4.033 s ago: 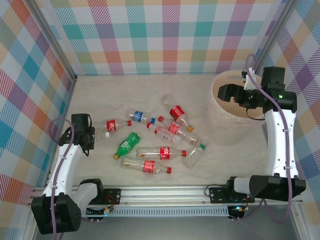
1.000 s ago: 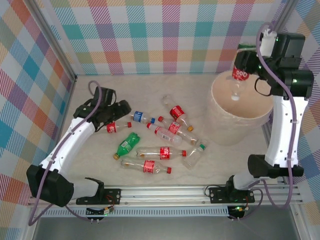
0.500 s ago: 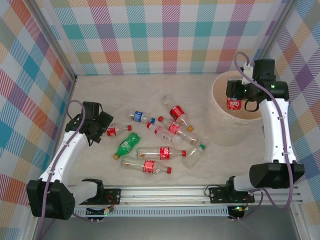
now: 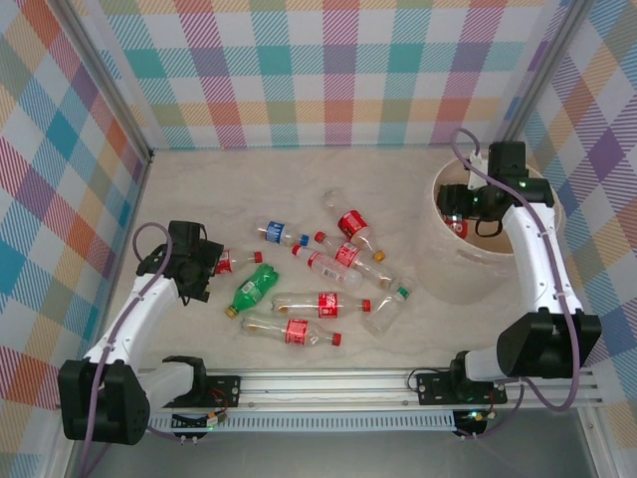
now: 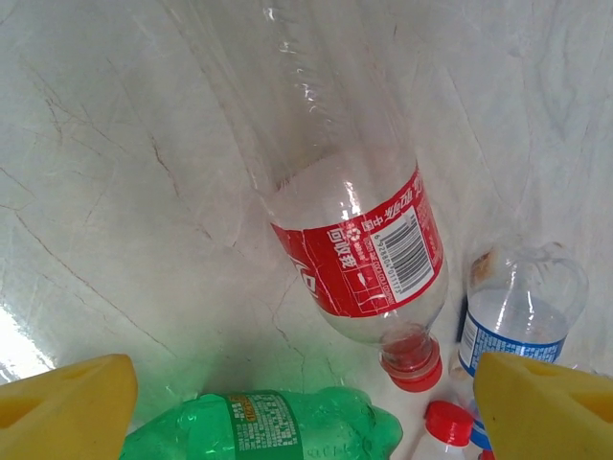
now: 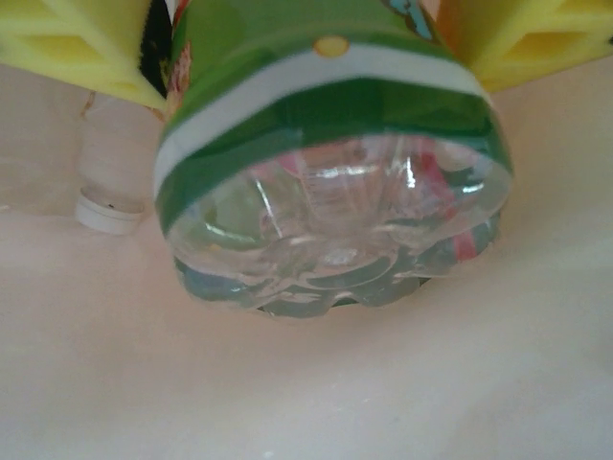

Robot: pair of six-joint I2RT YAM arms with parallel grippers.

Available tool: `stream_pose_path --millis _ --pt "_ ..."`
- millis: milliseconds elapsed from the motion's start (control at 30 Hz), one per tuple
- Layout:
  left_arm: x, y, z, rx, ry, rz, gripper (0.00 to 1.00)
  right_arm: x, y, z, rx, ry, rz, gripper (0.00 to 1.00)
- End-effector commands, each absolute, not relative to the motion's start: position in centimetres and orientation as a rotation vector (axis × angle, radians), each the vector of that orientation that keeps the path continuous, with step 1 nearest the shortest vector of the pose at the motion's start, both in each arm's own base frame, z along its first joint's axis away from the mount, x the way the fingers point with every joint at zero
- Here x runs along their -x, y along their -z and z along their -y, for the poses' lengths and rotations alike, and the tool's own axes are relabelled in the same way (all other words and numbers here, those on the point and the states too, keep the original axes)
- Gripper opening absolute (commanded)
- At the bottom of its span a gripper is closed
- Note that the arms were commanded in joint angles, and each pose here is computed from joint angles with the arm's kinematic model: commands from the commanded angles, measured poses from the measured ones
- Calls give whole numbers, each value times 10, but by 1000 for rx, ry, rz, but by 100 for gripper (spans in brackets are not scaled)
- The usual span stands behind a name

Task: Put the plastic bottles in the bin

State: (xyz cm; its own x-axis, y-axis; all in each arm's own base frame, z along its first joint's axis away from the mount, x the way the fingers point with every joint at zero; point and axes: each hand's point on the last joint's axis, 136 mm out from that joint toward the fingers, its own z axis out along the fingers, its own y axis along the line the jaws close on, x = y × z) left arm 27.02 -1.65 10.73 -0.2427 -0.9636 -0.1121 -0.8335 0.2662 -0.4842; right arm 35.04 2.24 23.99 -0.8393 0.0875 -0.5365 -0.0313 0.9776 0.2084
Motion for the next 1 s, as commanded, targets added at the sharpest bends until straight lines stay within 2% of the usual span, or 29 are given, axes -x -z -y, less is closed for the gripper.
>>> stream_pose_path --millis 0,133,233,267,600,967 --pt "-271 -108 12 1658 471 -2118 91 -347 -245 -26 -48 -325 -2539 76" --pt "-272 -103 11 1674 457 -2115 92 -347 -260 -24 -52 -336 -2506 88" --pt "-279 -100 13 1677 488 -2098 97 -342 -276 -28 -36 -364 -2473 91" --pt "-283 -99 14 1675 501 -2094 100 -339 -282 -29 -31 -370 -2463 91" --pt "-308 -93 29 1679 574 -2087 100 -310 -339 -30 -24 -361 -2330 92" --pt "-328 -78 52 1673 572 -2118 100 -302 -366 -35 -32 -399 -2224 92"
